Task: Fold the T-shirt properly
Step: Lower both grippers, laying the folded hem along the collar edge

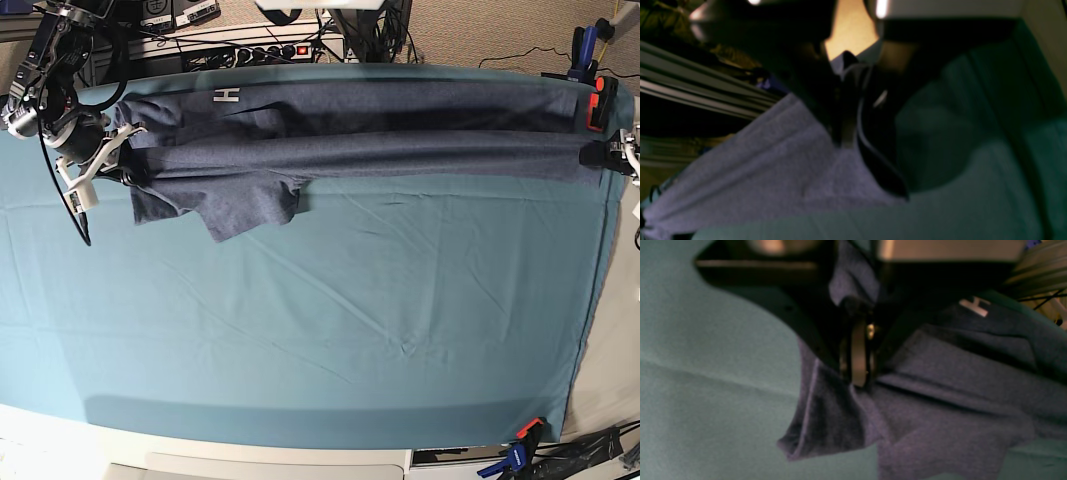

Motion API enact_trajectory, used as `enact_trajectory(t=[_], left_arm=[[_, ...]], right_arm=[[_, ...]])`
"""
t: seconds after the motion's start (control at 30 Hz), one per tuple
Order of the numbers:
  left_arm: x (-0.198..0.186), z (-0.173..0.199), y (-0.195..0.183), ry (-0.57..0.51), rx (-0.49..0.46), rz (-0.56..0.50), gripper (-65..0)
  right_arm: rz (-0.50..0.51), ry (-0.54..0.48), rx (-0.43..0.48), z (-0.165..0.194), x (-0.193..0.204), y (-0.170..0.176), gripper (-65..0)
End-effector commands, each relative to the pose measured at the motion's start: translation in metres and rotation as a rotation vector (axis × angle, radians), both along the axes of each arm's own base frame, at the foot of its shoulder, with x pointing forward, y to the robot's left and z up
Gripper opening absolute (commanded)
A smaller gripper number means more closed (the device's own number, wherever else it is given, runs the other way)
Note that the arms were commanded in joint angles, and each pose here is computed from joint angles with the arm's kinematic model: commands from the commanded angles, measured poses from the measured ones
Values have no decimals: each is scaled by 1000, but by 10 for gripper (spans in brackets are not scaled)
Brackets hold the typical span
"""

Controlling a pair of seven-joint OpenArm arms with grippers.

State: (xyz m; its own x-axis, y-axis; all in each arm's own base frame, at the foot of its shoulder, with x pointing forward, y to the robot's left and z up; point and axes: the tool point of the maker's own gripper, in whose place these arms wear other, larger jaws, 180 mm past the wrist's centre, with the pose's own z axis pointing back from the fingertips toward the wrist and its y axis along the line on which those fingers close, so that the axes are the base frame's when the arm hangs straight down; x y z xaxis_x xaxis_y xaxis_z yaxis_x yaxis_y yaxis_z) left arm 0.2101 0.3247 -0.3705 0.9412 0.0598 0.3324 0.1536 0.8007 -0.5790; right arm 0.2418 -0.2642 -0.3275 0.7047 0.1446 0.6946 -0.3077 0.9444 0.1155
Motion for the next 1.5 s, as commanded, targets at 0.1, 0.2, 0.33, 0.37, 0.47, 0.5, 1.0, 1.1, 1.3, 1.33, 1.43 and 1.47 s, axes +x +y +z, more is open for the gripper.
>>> enact_trajectory(t=[0.1,0.2,0.33,0.37,0.47,0.5,1.0,1.1,1.3,1.33,1.43,1.47], left_arm=[[2,12,12,-20,40,-13,-650],[1,11,11,-17,37,-12,-650],[1,10,10,-18,34,-12,-650],[1,10,10,-18,34,-12,-650],[1,10,10,-18,34,-12,-650],[1,10,10,-17,34,-12,-650],[-1,9,10,-12,35,-13,-650],[-1,9,10,-12,34,-13,-650],[-1,9,10,-12,35,-13,-634],[-1,9,10,-12,35,-13,-626],[-1,9,10,-12,35,-13,-623],[-1,9,10,-12,35,-13,-623]], right_arm=[[-5,-38,-29,13,6,-9,-650],[-5,-37,-29,13,6,-9,-650],[-5,-34,-30,12,6,-9,-650],[-5,-33,-31,12,6,-9,-650],[-3,-13,-37,9,3,-9,-650],[-2,-6,-39,8,2,-10,-650],[3,45,-56,2,-5,-12,-650],[6,74,-65,-2,-9,-13,-650],[10,113,-78,-6,-15,-14,-650],[10,114,-78,-6,-15,-14,-650],[10,114,-77,-6,-15,-14,-650],[10,116,-78,-6,-15,-14,-650]])
